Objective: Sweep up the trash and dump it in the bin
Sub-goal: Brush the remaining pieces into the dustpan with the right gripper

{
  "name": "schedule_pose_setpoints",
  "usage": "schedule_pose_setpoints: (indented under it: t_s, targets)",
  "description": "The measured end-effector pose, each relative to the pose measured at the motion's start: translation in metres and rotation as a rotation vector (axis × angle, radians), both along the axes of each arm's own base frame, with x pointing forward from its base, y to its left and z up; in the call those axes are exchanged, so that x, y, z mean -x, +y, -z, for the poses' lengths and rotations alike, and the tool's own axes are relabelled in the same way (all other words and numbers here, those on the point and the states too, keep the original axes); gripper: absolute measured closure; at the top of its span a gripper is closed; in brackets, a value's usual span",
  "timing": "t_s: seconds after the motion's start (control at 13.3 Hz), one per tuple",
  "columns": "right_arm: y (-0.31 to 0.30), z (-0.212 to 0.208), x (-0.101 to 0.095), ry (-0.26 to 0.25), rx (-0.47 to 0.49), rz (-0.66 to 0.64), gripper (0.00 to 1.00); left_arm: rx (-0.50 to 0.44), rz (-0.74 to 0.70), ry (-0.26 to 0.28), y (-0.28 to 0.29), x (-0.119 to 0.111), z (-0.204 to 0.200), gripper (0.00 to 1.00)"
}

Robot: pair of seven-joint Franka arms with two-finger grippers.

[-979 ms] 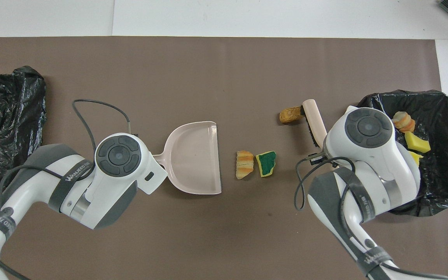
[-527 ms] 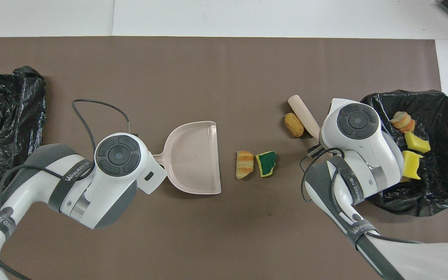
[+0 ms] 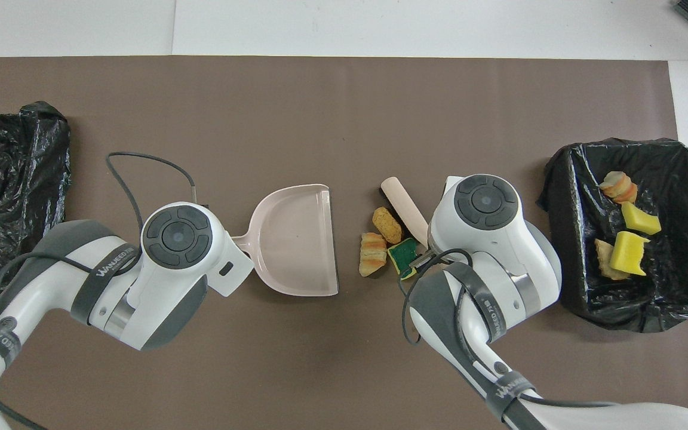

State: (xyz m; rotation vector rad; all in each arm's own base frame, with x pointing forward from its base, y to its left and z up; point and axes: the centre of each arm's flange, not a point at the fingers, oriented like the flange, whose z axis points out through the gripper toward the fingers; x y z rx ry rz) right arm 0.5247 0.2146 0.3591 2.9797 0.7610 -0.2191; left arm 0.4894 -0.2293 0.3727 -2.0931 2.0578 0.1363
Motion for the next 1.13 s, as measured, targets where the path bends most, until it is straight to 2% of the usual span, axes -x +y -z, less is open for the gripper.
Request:
schedule_pose_setpoints:
  t_s: [0.15,0.3,0.45,0.6,0.75,0.98,1.13]
  targets:
    - [-0.038,-0.021,-0.015,0.022,0.018,0.08,0.75,0.0,0.0,0.0,0.0,0.0,0.0,0.68]
    - [-0.077,-0.032,-0.011,0.052,0.045,0.171,0.75,0.0,-0.001,0.0,0.0,0.0,0.0,0.68]
    - [-0.075,-0.024,0.018,0.05,0.07,0.245,0.75,0.0,-0.001,0.0,0.0,0.0,0.0,0.68]
    - [-0.052,-0.012,0.052,0.056,0.05,0.328,0.75,0.0,-0.001,0.0,0.0,0.0,0.0,0.68]
    - [-0.031,-0.006,0.074,0.048,0.045,0.376,0.75,0.0,-0.001,0.0,0.0,0.0,0.0,0.68]
    - [0.005,0.008,0.09,-0.008,0.035,0.443,0.75,0.0,-0.001,0.0,0.0,0.0,0.0,0.68]
    - [0.024,0.016,0.091,-0.027,0.018,0.461,0.75,0.0,-0.002,0.0,0.0,0.0,0.0,0.68]
